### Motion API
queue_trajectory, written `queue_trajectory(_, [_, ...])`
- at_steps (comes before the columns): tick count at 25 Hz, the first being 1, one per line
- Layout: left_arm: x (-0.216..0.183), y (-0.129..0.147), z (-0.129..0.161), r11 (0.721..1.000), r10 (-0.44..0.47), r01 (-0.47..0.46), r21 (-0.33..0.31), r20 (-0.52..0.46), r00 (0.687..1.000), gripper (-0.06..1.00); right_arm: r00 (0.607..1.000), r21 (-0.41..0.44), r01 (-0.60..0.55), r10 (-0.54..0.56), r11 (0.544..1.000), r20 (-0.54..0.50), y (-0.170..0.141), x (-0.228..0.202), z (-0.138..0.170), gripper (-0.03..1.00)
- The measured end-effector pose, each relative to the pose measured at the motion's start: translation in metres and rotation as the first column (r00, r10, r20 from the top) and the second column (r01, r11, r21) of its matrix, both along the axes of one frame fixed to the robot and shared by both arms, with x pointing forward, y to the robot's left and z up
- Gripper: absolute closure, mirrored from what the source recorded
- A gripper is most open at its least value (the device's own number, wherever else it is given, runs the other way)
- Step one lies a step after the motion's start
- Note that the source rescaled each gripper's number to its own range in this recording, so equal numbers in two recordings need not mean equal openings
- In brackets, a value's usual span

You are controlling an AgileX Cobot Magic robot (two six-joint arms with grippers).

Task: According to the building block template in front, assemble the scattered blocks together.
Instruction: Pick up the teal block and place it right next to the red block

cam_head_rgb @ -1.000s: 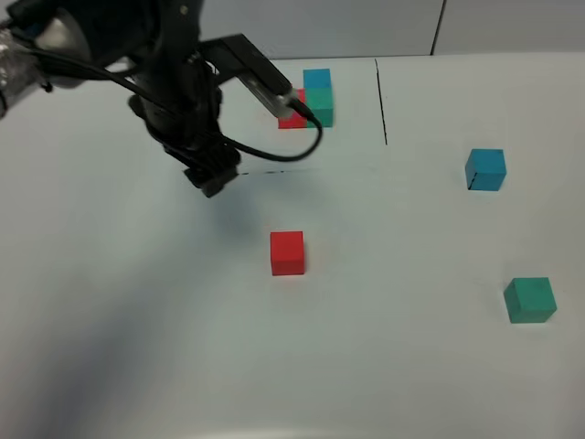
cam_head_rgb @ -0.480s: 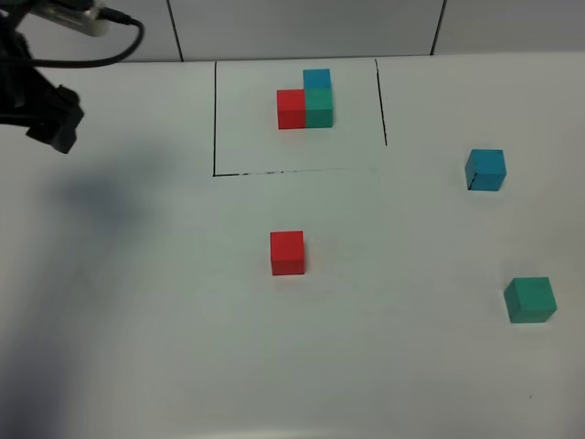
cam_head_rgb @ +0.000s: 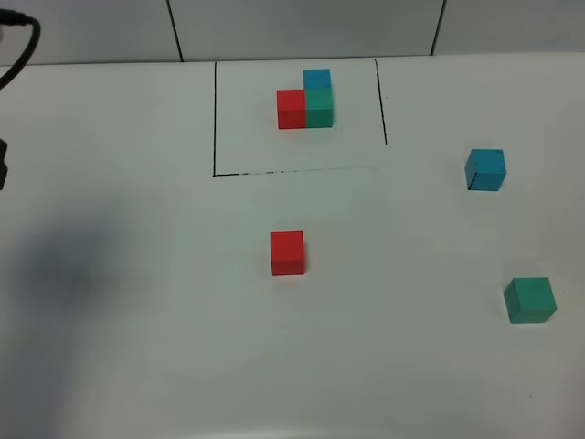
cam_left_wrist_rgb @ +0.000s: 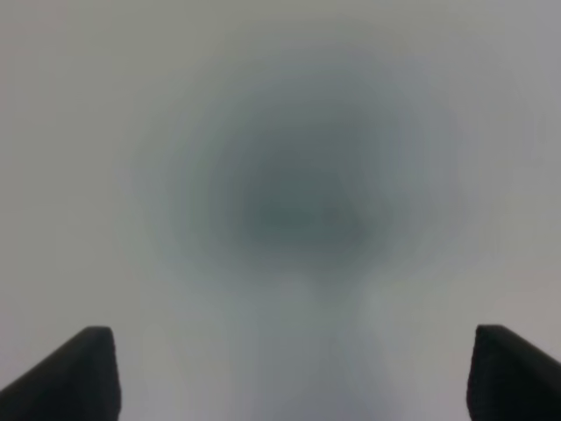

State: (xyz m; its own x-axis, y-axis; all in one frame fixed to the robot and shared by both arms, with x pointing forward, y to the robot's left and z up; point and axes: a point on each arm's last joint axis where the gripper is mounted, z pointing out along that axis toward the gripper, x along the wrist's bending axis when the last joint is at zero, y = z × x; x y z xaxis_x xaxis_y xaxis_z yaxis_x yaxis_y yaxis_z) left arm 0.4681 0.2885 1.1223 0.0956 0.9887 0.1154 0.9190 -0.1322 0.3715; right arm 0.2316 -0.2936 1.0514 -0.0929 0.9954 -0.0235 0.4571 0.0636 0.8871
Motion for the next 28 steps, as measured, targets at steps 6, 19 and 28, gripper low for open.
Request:
queue_trajectory(6, [-0.059,0.006,-0.007,0.997,0.066,-0.063,-0.041,0.078,0.995,-0.04,1.000,0.000,0.000,0.000,1.000,0.000,0.000,0.000,0.000,0.17])
queue_trajectory(19, [-0.158,0.013,-0.024,0.990,0.097,-0.047,-0.136,0.389,0.916,-0.03,1.000,0.000,0.000,0.000,1.000,0.000,0.000,0.000,0.000,0.17])
queue_trajectory(28, [-0.191,0.012,-0.058,0.982,0.096,-0.017,-0.186,0.428,0.899,-0.03,1.000,0.000,0.000,0.000,1.000,0.000,0.000,0.000,0.000,0.17])
